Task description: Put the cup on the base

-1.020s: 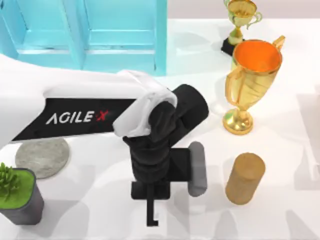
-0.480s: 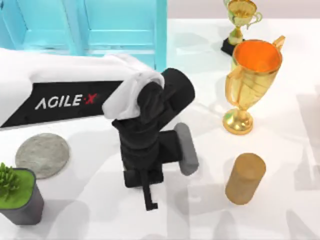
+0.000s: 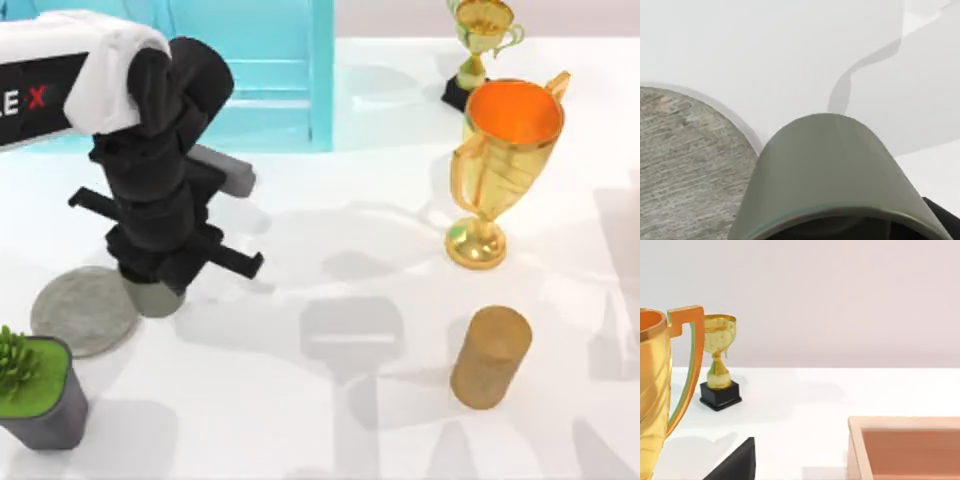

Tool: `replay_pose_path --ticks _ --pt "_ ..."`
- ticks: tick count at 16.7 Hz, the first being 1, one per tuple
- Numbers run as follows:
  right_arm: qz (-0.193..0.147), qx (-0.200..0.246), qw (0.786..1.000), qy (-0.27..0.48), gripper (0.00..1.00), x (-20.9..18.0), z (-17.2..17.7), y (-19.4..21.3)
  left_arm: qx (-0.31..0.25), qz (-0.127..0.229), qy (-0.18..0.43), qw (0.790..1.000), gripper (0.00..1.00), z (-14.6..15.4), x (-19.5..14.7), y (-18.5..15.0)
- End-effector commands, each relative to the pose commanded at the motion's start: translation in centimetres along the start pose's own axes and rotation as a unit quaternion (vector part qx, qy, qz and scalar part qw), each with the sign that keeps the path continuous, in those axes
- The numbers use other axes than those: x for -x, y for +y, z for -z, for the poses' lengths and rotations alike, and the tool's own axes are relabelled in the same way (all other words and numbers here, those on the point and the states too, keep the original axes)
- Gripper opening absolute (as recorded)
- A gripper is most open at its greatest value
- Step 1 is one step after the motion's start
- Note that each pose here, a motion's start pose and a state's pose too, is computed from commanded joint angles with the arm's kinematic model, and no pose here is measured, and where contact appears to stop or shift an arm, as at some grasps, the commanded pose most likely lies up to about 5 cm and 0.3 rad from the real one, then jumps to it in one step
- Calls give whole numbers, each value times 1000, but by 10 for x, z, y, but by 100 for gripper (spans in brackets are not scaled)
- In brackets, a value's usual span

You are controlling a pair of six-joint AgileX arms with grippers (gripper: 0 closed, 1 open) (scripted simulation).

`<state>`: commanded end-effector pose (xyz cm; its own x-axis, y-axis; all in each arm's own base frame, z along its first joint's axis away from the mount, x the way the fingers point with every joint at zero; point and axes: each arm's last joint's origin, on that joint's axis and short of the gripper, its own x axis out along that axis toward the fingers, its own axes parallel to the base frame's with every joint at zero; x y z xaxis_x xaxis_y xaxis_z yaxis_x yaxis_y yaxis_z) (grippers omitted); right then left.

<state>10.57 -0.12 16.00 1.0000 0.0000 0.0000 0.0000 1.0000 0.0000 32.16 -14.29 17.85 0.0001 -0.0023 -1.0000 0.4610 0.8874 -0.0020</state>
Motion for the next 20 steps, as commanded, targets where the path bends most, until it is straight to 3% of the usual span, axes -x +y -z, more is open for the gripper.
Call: replay_pose_path --ticks 3,6,12,20 --pt "0 0 1000 0 100 0 0 0 154 0 -5 988 0 7 14 46" --pt "0 0 1000 0 100 0 0 0 223 2 -15 975 0 15 29 66" --pt "0 0 1000 0 100 0 0 0 224 2 -12 975 0 15 27 65" --pt "0 0 1000 0 100 0 0 0 227 2 -17 974 0 16 -14 72"
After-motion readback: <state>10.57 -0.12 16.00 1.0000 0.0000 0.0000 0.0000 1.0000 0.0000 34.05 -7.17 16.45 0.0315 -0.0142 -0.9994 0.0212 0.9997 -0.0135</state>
